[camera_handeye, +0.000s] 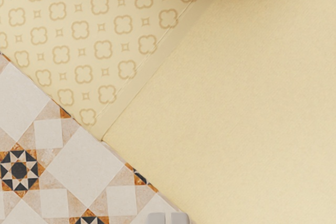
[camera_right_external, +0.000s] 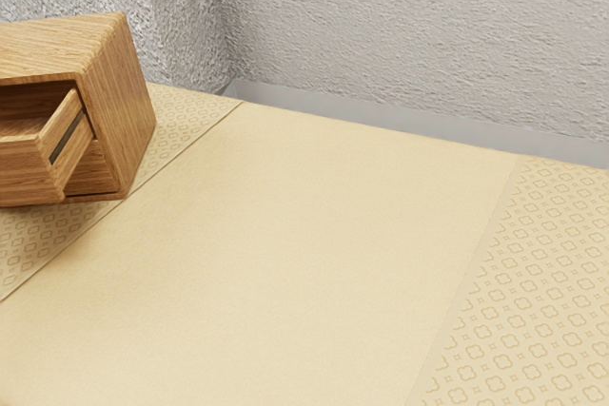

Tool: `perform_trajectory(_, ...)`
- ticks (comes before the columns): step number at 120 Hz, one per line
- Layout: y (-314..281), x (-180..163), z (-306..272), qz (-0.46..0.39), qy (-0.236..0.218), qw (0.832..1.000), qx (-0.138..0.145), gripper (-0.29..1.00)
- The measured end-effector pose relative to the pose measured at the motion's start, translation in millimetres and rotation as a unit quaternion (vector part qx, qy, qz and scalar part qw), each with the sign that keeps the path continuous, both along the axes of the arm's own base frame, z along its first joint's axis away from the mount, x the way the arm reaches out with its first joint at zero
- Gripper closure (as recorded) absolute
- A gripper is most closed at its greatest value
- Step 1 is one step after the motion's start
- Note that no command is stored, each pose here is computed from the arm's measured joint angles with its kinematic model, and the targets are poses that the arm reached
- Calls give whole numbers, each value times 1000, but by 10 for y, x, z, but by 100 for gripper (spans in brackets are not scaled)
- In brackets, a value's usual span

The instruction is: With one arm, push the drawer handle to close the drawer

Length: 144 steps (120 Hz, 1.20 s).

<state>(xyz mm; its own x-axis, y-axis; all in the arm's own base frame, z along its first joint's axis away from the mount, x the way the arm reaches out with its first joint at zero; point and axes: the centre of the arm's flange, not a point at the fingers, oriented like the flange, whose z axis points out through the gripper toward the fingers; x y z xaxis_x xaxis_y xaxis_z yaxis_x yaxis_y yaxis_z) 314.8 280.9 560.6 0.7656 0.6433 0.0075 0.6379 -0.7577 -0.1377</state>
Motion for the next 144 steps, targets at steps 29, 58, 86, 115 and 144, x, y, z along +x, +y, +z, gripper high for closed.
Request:
perform_trajectory(29,236,78,-17,4,-57,997,43,79)
perform_trajectory(58,414,229,-228,2,-58,996,65,79)
perform_trajectory(86,577,293,-358,8,-80,994,70,79)
perform_trajectory(115,727,328,-495,20,-90,993,75,79)
perform_trajectory(144,798,465,-534,15,-130,987,90,79)
